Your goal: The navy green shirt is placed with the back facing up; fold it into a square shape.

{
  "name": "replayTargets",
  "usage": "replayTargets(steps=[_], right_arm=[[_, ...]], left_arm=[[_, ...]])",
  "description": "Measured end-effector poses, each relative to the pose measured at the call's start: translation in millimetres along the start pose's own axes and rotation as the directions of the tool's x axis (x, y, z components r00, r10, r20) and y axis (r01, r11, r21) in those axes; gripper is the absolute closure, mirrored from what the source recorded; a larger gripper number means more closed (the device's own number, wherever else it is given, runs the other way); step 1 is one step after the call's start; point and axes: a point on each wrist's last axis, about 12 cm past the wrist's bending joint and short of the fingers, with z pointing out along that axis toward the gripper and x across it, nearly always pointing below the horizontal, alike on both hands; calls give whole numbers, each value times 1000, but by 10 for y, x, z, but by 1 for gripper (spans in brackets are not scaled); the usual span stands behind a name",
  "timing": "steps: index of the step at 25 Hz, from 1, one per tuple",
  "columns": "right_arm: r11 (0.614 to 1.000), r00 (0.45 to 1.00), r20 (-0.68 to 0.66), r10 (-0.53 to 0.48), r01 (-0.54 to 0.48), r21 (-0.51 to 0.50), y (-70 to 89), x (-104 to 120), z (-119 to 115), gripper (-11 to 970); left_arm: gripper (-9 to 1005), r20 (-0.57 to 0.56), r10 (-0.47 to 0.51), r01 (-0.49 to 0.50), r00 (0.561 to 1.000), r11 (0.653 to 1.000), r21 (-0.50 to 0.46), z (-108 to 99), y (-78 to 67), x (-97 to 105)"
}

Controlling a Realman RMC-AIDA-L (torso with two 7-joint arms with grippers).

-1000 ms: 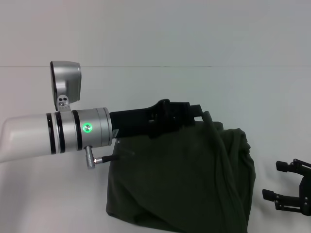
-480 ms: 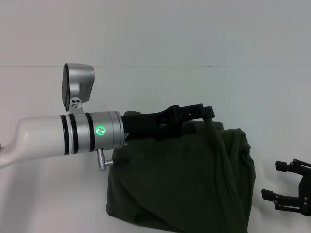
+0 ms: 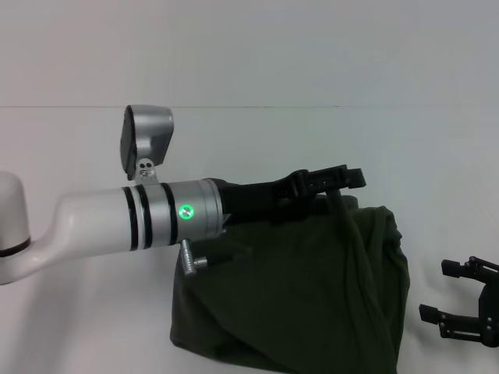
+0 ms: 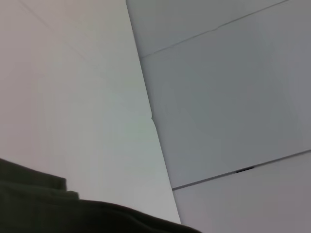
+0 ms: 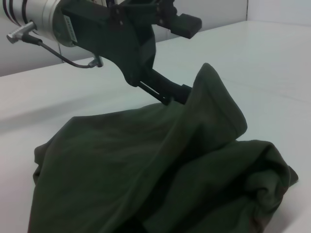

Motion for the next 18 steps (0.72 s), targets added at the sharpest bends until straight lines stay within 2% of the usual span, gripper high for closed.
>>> replayTargets(steps=[11, 18], right_arm=[[1000, 1000, 1, 5, -5, 0, 0, -1, 2, 47], [1000, 1000, 9, 9, -9, 12, -13, -6, -8, 48]], left_arm=[[28, -3, 23, -23, 1000, 1000, 11, 161, -39, 24], [29, -51, 32, -31, 998, 999, 28, 299, -93, 105]])
